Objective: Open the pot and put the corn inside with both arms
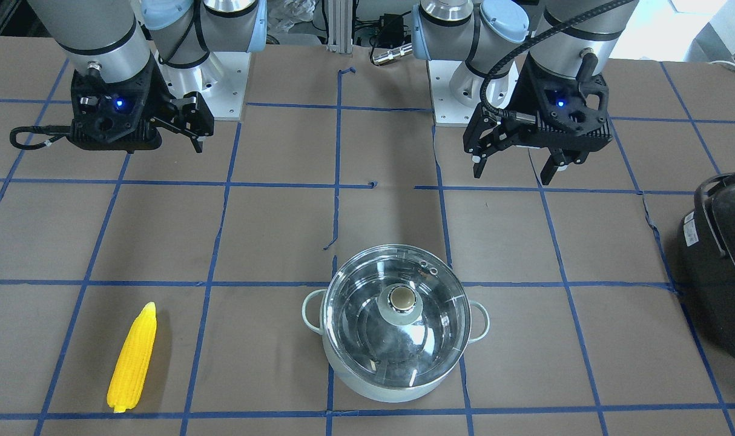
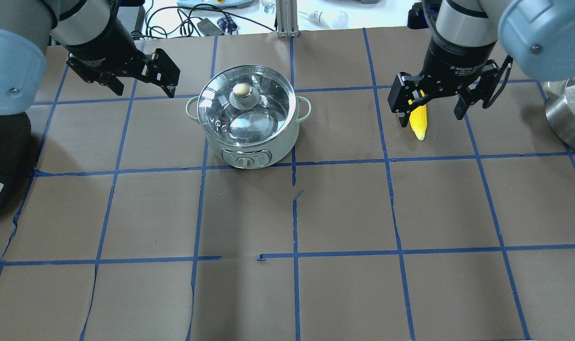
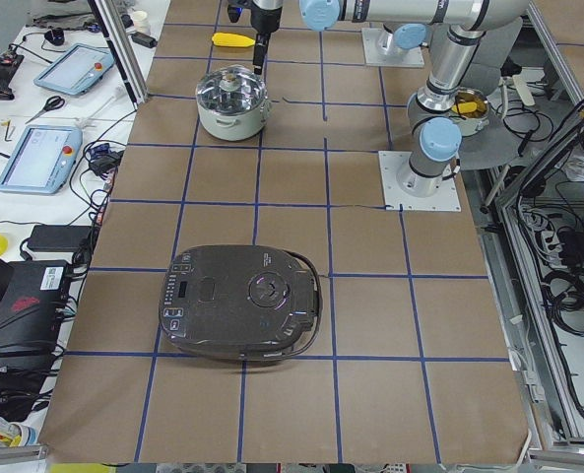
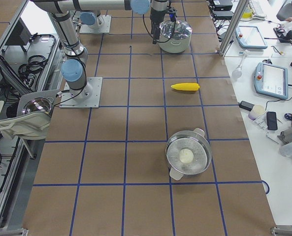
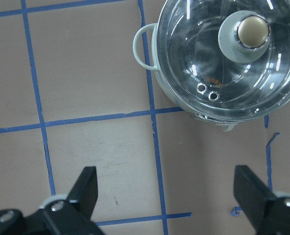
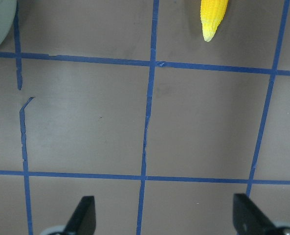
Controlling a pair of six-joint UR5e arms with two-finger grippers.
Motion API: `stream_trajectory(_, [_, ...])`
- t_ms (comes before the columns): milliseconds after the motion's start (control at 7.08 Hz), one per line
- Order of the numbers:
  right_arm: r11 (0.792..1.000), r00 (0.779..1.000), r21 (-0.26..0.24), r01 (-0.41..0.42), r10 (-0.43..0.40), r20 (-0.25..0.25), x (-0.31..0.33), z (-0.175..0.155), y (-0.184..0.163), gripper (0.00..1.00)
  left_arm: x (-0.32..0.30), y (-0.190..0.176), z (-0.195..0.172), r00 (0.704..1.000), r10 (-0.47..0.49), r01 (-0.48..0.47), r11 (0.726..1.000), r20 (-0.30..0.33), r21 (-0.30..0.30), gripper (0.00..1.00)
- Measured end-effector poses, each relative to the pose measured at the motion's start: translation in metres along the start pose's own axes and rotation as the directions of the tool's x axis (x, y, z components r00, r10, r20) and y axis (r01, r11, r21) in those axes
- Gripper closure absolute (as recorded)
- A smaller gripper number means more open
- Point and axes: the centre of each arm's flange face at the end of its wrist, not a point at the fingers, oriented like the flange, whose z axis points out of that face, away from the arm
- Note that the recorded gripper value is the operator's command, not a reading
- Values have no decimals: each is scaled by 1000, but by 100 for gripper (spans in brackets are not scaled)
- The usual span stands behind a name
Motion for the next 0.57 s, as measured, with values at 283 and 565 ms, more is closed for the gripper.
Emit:
stream_trajectory(283, [1000,1000,0,-1,1,-6,1,0,0,0,0,0,0,1000,-1,1,1000,0,-1,0])
stream_trajectory(565, [1000,999,-16,0,-1,-37,4,3,1,0,0,1,0,1000,-1,1,1000,-1,0,0])
